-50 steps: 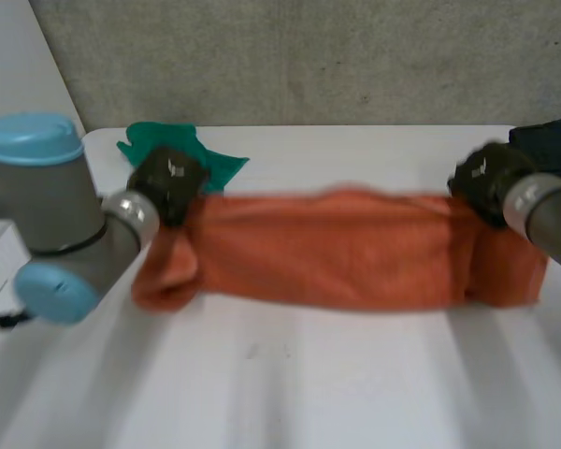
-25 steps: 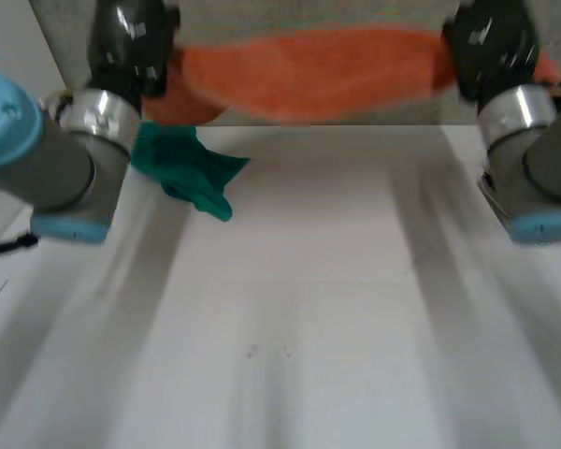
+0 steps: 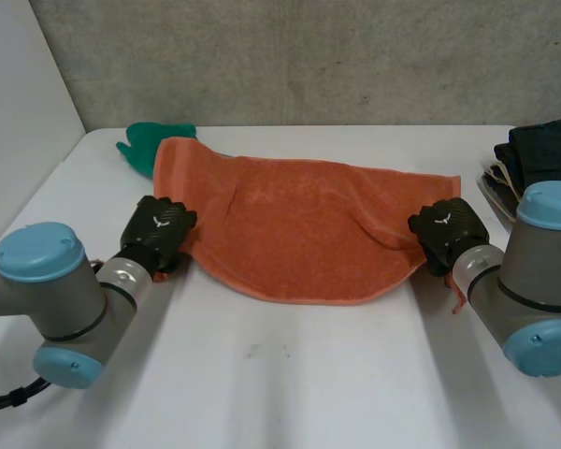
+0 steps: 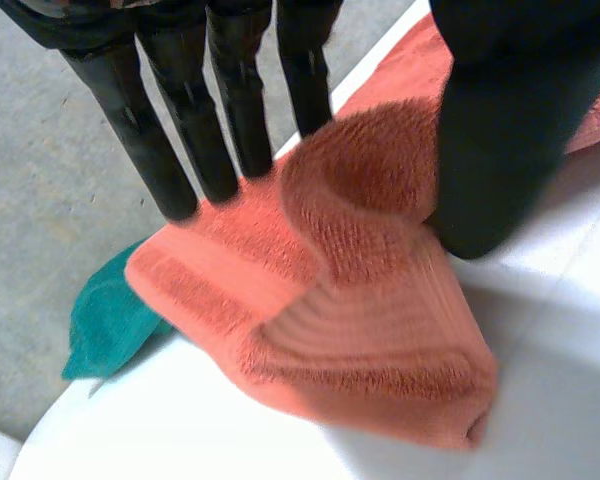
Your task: Fold the laundry.
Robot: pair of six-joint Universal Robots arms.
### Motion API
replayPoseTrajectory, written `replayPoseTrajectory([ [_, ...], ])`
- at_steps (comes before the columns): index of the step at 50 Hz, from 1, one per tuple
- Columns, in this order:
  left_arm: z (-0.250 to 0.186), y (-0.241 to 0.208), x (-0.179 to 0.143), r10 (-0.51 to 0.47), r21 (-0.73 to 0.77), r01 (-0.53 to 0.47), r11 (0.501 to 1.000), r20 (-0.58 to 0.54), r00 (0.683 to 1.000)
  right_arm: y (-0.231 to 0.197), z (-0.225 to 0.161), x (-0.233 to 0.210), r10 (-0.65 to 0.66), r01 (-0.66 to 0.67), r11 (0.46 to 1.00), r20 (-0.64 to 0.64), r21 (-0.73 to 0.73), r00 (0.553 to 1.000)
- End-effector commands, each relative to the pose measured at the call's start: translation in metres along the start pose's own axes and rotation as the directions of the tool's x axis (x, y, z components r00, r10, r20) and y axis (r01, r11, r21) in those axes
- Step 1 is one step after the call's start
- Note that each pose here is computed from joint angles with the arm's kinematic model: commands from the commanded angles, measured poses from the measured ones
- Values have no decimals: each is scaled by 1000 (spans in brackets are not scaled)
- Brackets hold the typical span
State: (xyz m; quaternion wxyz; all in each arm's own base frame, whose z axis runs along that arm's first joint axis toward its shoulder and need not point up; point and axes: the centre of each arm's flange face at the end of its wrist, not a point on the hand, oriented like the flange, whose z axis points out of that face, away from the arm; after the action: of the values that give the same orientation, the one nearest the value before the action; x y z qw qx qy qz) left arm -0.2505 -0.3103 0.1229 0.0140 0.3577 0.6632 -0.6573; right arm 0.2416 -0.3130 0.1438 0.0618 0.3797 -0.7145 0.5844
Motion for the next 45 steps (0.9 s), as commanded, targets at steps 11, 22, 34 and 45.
replayPoseTrajectory([
  [11,-16,7,-18,-135,-68,142,988,94,986,16,-6,24,84,-85,996,-35,-37,996],
  [22,4,9,-20,-265,-39,270,962,99,959,16,-6,23,85,-86,996,-32,-39,996],
  [34,10,14,-14,-318,-97,325,941,84,944,16,-6,24,79,-80,996,-36,-38,996],
  [45,4,17,-13,-224,-175,239,955,101,969,13,-13,25,35,-36,997,-9,-64,999],
])
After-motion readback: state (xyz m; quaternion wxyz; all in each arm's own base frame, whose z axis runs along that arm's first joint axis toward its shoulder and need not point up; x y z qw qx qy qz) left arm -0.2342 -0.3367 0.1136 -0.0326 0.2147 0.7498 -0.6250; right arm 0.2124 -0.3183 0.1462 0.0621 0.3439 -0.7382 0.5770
